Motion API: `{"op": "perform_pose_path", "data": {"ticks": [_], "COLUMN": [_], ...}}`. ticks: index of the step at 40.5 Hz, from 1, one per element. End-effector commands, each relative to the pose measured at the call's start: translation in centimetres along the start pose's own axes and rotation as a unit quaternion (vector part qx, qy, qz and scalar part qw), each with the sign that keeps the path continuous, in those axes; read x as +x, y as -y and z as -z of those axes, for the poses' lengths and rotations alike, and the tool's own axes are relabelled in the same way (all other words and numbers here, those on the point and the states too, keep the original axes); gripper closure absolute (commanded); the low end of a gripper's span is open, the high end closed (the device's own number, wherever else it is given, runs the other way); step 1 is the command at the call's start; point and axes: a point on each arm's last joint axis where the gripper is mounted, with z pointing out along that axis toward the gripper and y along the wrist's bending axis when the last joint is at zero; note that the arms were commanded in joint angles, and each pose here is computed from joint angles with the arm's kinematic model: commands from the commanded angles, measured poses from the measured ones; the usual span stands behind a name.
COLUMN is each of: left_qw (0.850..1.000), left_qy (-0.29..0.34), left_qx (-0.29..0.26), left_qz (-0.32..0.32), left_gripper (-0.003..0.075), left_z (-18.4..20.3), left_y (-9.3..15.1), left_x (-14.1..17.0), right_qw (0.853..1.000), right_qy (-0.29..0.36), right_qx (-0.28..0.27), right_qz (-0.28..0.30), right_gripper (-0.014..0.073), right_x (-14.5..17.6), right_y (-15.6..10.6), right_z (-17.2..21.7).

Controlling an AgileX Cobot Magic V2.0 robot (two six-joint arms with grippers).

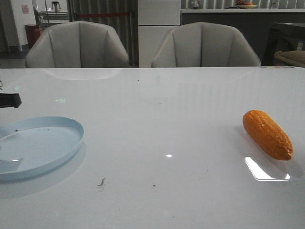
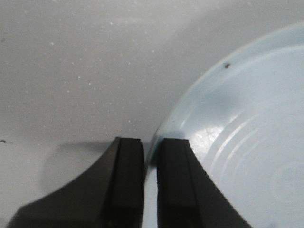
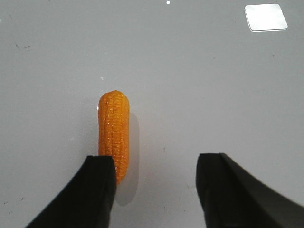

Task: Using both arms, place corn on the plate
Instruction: 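Lower the left gripper to the pale blue plate's rim and grip it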

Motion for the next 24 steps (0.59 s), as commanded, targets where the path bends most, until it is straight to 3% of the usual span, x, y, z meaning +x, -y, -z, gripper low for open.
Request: {"op": "perform_pose_path", "data": {"ticks": [1, 14, 24], "left_qw": [1.0, 0.999, 0.99], "left_qy": [0.019, 0.031, 0.077], "left_qx": [0.008, 0.019, 0.117], "left_qz": [0.006, -0.001, -0.001], "left_gripper": [0.0629, 0.0629, 0.0629], "left_z": [1.3, 5.6, 11.1], "left_y": [0.2, 1.2, 5.1], "left_x": [-0.4, -2.7, -4.7], "right_qw": [0.999, 0.999, 0.999], "right_qy": [0.052, 0.052, 0.052], "right_qx": [-0.002, -0.002, -0.002], "right_qz": [0.004, 0.004, 0.004], "right_gripper": [0.0109, 0.0109, 0.0109], "right_x": [-1.6, -1.6, -1.6], "right_y": [-0.1, -0.1, -0.1], "right_z": [0.7, 0.7, 0.7]}}
